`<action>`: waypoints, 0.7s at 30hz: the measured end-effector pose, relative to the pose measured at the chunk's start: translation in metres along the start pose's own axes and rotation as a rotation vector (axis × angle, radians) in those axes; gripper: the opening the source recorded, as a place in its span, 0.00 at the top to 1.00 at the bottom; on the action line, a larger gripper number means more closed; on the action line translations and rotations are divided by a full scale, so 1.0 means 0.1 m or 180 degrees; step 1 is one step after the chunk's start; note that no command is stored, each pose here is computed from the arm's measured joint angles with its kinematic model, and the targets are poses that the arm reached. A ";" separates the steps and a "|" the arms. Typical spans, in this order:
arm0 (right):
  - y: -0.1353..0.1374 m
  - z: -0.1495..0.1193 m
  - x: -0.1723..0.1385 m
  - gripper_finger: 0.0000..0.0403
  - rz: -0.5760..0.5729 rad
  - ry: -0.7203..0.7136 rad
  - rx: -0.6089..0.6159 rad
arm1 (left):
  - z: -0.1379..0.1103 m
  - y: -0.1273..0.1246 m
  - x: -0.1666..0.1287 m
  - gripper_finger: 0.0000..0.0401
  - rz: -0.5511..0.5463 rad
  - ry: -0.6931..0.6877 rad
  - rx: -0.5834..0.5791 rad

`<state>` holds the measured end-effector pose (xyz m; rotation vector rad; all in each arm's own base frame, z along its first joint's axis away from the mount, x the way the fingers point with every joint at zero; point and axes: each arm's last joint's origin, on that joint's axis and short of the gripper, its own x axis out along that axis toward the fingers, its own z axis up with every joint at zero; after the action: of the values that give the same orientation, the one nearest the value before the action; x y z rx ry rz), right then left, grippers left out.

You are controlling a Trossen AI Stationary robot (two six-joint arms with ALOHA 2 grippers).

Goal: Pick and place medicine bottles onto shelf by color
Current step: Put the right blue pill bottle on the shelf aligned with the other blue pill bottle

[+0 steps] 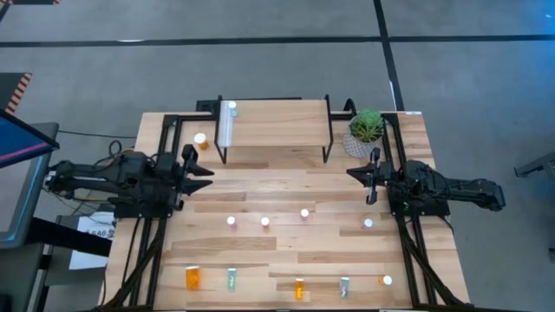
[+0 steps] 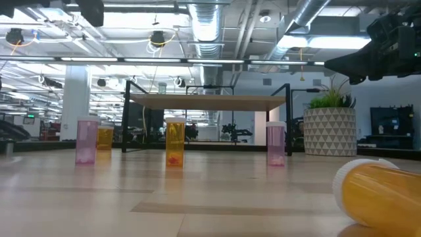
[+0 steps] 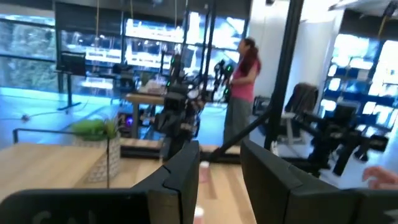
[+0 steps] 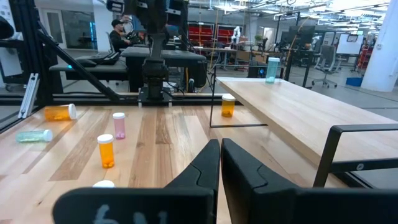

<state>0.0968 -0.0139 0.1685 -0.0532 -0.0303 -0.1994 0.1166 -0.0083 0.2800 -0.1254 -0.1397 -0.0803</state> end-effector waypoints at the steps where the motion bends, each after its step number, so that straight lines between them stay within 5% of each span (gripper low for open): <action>1: 0.00 0.00 0.00 0.90 -0.0001 0.0001 -0.0001 | -0.01 -0.01 0.02 0.73 0.0024 0.0023 0.0042; 10: 0.00 0.00 0.00 0.90 0.0001 -0.0001 0.0001 | -0.07 -0.02 0.23 0.73 0.0084 0.0049 0.0506; 18: 0.00 0.00 0.00 0.90 -0.0006 -0.0017 -0.0011 | -0.04 -0.03 0.26 0.73 -0.0005 -0.0076 0.0505; 21: 0.00 0.04 0.00 0.90 -0.0017 -0.0137 0.0323 | -0.03 -0.04 0.26 0.73 -0.0091 -0.0125 0.0470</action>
<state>0.0965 -0.0140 0.1727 0.0437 -0.0835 -0.2019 0.1418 -0.0144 0.2814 0.0224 -0.1862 -0.0957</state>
